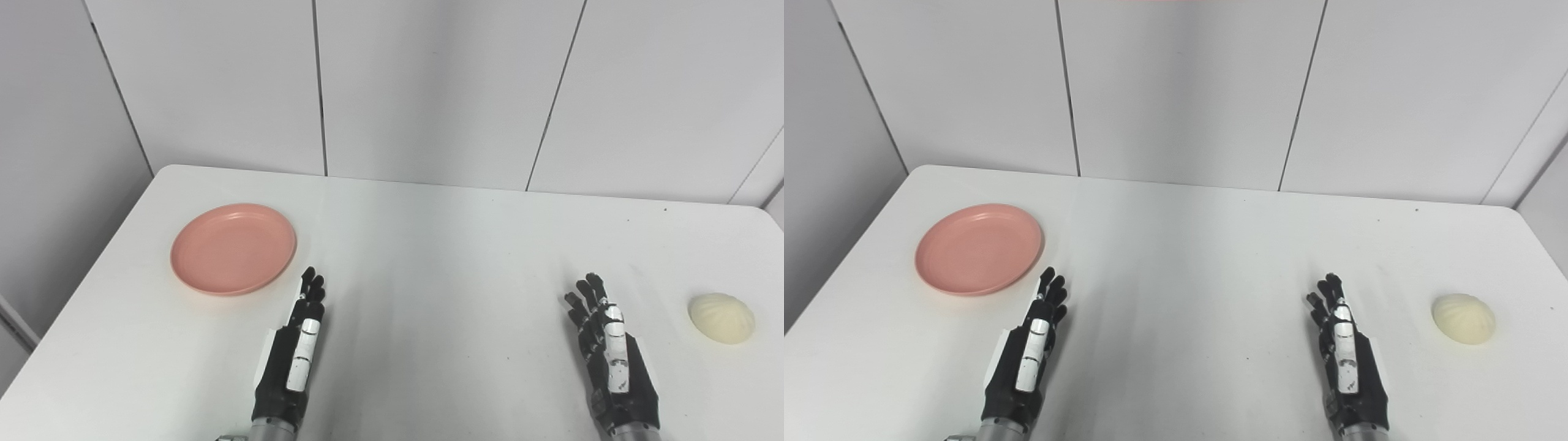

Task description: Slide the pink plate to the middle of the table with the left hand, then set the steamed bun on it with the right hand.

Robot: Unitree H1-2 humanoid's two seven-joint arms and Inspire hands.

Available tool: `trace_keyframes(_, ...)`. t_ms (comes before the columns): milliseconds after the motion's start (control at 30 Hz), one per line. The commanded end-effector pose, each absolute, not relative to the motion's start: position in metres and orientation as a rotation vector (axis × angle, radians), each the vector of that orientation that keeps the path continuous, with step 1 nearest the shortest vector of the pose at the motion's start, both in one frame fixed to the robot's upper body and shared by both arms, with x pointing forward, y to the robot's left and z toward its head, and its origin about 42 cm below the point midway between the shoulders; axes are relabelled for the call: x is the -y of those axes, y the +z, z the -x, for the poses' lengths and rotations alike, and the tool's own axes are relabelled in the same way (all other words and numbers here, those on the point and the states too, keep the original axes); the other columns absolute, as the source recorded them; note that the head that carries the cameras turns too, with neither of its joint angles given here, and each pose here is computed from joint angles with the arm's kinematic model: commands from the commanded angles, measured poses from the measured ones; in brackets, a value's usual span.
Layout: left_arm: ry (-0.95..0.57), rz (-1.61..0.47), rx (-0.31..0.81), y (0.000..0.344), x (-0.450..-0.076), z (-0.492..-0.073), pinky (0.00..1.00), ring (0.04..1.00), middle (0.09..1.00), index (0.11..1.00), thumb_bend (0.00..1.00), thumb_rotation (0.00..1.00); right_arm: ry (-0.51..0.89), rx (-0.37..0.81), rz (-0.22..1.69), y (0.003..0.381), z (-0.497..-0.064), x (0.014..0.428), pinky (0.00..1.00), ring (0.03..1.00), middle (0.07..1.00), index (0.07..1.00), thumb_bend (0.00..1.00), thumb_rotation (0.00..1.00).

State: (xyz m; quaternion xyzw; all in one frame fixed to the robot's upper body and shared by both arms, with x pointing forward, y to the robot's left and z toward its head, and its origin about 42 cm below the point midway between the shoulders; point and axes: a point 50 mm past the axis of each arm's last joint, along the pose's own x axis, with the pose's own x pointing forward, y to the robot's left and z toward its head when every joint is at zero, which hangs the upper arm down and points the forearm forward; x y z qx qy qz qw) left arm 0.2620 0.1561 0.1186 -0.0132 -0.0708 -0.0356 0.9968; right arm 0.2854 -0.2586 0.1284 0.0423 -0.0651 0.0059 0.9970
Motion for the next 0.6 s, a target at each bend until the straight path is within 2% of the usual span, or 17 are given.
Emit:
trace_keyframes(0,-0.075,0.023,0.208,0.127,-0.150,-0.268,1.00,1.000,1.000,1.000,0.63,0.98,0.019,0.159,-0.090,0.125,-0.285,0.256,0.99,0.931,0.961,0.967,0.75,1.00)
trace_keyframes(333,-0.069,0.040,0.216,0.125,-0.155,-0.269,1.00,1.000,1.000,1.000,0.65,0.97,0.024,0.152,-0.077,0.124,-0.283,0.249,1.00,0.938,0.967,0.962,0.75,1.00)
trace_keyframes(433,-0.082,0.071,0.251,0.136,-0.157,-0.272,1.00,1.000,1.000,1.000,0.66,0.98,0.021,0.150,-0.078,0.124,-0.281,0.246,1.00,0.939,0.968,0.962,0.75,1.00)
trace_keyframes(567,-0.083,0.138,0.302,0.156,-0.161,-0.281,1.00,1.000,1.000,1.000,0.69,0.94,0.011,0.153,-0.078,0.124,-0.280,0.243,0.99,0.935,0.966,0.961,0.74,1.00)
